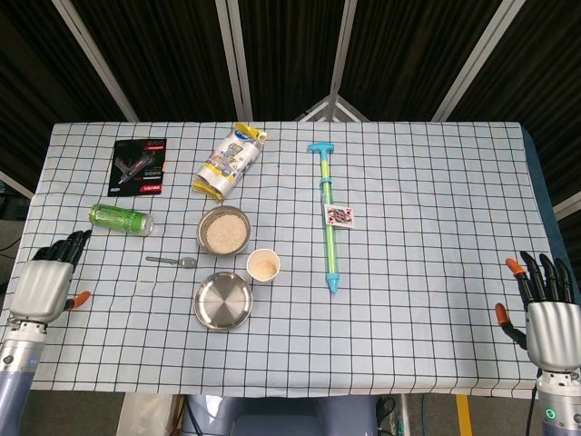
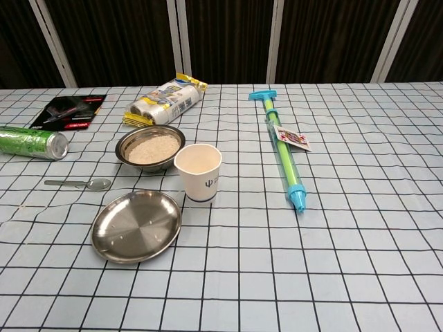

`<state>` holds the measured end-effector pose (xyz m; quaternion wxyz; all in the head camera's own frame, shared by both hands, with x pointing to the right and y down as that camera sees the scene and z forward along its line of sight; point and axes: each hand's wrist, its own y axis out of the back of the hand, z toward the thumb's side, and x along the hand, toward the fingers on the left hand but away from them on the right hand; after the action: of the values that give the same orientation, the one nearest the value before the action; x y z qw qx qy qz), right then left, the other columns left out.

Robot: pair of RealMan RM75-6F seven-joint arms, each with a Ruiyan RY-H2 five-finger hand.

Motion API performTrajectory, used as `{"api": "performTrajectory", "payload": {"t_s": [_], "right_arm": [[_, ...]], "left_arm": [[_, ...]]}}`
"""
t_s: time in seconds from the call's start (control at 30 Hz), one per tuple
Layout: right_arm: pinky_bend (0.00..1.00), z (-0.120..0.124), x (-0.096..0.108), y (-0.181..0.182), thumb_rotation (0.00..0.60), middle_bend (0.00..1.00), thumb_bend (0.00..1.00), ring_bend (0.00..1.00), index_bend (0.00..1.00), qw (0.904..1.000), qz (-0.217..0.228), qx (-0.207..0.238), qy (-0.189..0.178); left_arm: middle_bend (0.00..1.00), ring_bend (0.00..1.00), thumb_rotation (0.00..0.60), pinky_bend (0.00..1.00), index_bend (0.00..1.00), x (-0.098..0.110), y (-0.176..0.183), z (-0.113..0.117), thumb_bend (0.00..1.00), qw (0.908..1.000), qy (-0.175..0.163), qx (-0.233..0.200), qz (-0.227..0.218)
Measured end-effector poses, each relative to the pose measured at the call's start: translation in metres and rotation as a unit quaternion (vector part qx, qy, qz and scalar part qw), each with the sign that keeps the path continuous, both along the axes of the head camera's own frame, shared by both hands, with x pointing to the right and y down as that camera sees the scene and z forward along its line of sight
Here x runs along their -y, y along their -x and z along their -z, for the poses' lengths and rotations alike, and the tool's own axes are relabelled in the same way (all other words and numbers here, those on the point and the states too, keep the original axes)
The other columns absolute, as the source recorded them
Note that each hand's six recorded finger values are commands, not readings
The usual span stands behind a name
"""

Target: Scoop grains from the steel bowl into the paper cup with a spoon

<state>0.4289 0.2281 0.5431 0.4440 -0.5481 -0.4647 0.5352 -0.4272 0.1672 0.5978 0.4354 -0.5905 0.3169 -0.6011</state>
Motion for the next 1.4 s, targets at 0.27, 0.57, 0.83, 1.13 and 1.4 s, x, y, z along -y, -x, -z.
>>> {"api": "performTrajectory", "payload": {"t_s": [0.27,0.57,0.83,1.13,1.4], "right_arm": [[0.0,0.001,-0.001,0.0,0.6,0.13,0.38,0.0,0.18,1.0,0.0,0.0,-0.005],[0.0,0.002,-0.002,0.0,0.6,0.13,0.38,0.0,0.18,0.9999,0.0,0.002,-0.01],[0.0,0.002,-0.002,0.0,0.6,0.13,0.38,0.0,0.18,0.9999,0.001,0.003,-0.012],[0.0,0.002,-0.002,0.0,0.6,0.13,0.38,0.0,0.18,0.9999,0.0,0.002,-0.011],[0.0,0.002,-0.002,0.0,0.6,0.13,0.38,0.0,0.18,0.9999,0.0,0.002,-0.013]], "left_arm": [[0.97,1.0,0.6,1.0,0.42,0.034,-0.02,-0.045,0.19,0.9979,0.062,-0.009,0.013],[0.98,1.0,0.6,1.0,0.44,0.057,-0.047,-0.086,0.23,0.9943,0.103,0.03,0.0],[0.98,1.0,0.6,1.0,0.46,0.06,-0.066,-0.106,0.29,0.9915,0.118,0.053,-0.014],[0.98,1.0,0.6,1.0,0.49,0.056,-0.081,-0.123,0.32,0.9896,0.129,0.059,-0.024],[0.98,1.0,0.6,1.0,0.5,0.053,-0.085,-0.134,0.36,0.9883,0.136,0.065,-0.02]]}}
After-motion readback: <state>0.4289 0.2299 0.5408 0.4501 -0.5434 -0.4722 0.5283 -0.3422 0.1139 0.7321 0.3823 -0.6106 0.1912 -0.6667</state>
